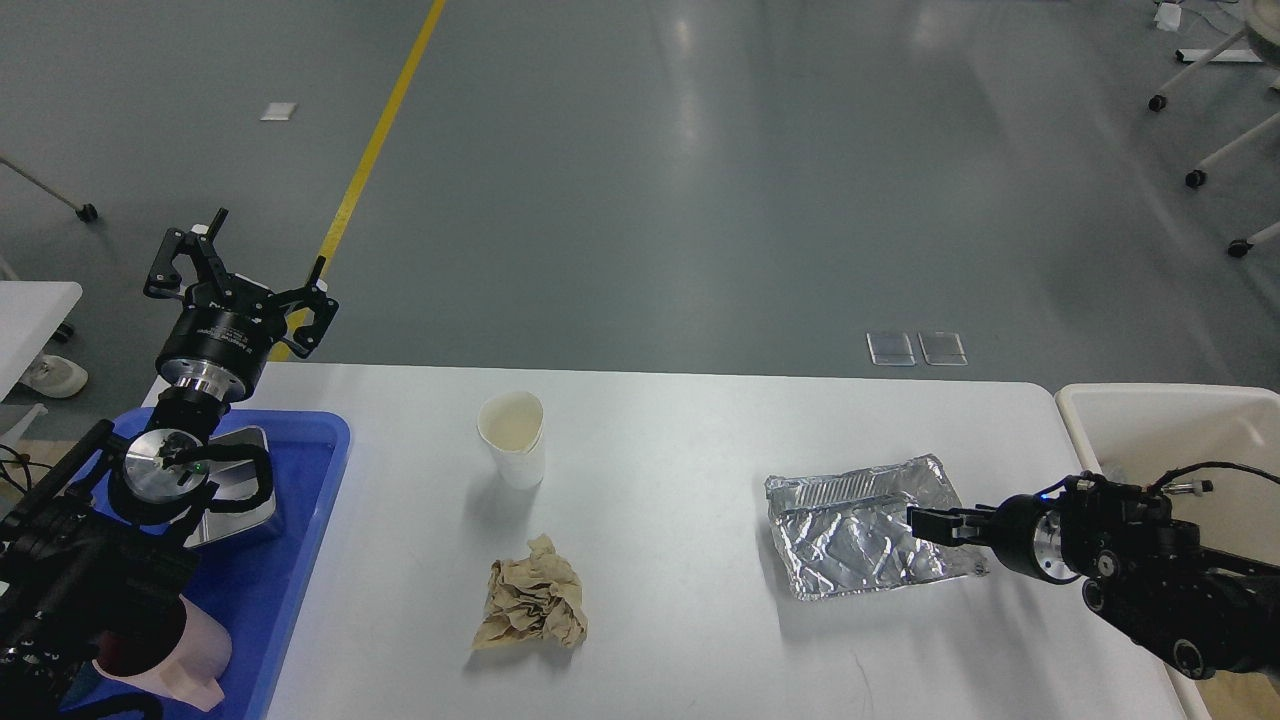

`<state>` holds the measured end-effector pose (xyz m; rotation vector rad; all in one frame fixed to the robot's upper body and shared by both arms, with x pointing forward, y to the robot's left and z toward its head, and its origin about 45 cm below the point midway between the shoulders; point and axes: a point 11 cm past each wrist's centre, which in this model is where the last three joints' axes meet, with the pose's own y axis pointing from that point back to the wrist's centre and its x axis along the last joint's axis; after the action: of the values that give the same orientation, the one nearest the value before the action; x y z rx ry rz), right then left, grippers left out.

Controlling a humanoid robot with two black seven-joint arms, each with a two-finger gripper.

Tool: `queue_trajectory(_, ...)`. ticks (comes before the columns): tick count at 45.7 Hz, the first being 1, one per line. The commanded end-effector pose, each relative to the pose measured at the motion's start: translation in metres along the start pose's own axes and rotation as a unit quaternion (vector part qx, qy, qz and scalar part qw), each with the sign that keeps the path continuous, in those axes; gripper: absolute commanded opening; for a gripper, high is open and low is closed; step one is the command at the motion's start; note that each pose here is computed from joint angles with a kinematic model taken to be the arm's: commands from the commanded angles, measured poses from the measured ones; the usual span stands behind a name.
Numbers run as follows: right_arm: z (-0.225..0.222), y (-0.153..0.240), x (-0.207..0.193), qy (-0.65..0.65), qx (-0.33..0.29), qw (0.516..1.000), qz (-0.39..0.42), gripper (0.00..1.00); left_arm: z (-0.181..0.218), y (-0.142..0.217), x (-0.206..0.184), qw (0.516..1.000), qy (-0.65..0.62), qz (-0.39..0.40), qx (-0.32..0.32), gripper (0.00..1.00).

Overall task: Tidy desktop
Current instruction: 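Reach the right gripper to the foil tray edge and grasp it, then lift the foil tray with the right gripper off the table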

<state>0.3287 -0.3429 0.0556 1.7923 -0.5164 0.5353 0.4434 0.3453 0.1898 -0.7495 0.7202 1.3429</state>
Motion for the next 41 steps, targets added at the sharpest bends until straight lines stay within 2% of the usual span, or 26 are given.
queue_trajectory(1,0.001,-0.005,-0.01,0.015,-0.007,1.0,0.0,0.55,-0.001,0.0,0.001,1.0,0.001,0.001,0.001,0.97)
queue_trajectory(5,0.002,-0.008,-0.009,0.012,-0.011,1.0,0.011,0.5,-0.001,0.0,0.0,1.0,0.0,0.0,0.001,0.97)
queue_trajectory(7,0.004,-0.009,-0.011,0.006,-0.014,1.0,0.008,0.34,0.0,0.0,0.0,1.0,0.0,0.0,0.001,0.97)
queue_trajectory(8,0.004,-0.009,-0.011,0.005,-0.013,1.0,0.008,0.32,0.0,0.0,0.0,1.0,0.0,0.0,0.001,0.97)
queue_trajectory(16,0.002,-0.01,-0.007,-0.003,-0.012,1.0,0.016,0.3,0.002,0.001,0.001,1.0,-0.002,0.001,0.0,0.97)
queue_trajectory(17,0.002,-0.009,-0.007,-0.006,-0.01,1.0,0.014,0.25,0.002,0.001,0.001,1.0,-0.002,0.001,0.0,0.97)
queue_trajectory(18,0.002,-0.009,-0.009,-0.011,-0.01,1.0,0.013,0.13,0.002,0.001,0.001,1.0,-0.002,0.001,0.0,0.97)
queue_trajectory(21,0.002,-0.009,-0.007,-0.022,-0.011,1.0,0.014,0.0,0.002,0.001,0.001,1.0,-0.002,0.001,0.0,0.97)
queue_trajectory(35,-0.008,-0.009,-0.009,-0.048,0.006,0.999,-0.009,0.0,0.001,0.0,0.0,1.0,-0.002,0.0,0.0,0.97)
queue_trajectory(41,-0.021,-0.004,-0.005,-0.042,0.032,0.998,-0.021,0.0,0.001,0.0,0.0,1.0,-0.002,0.0,0.001,0.97)
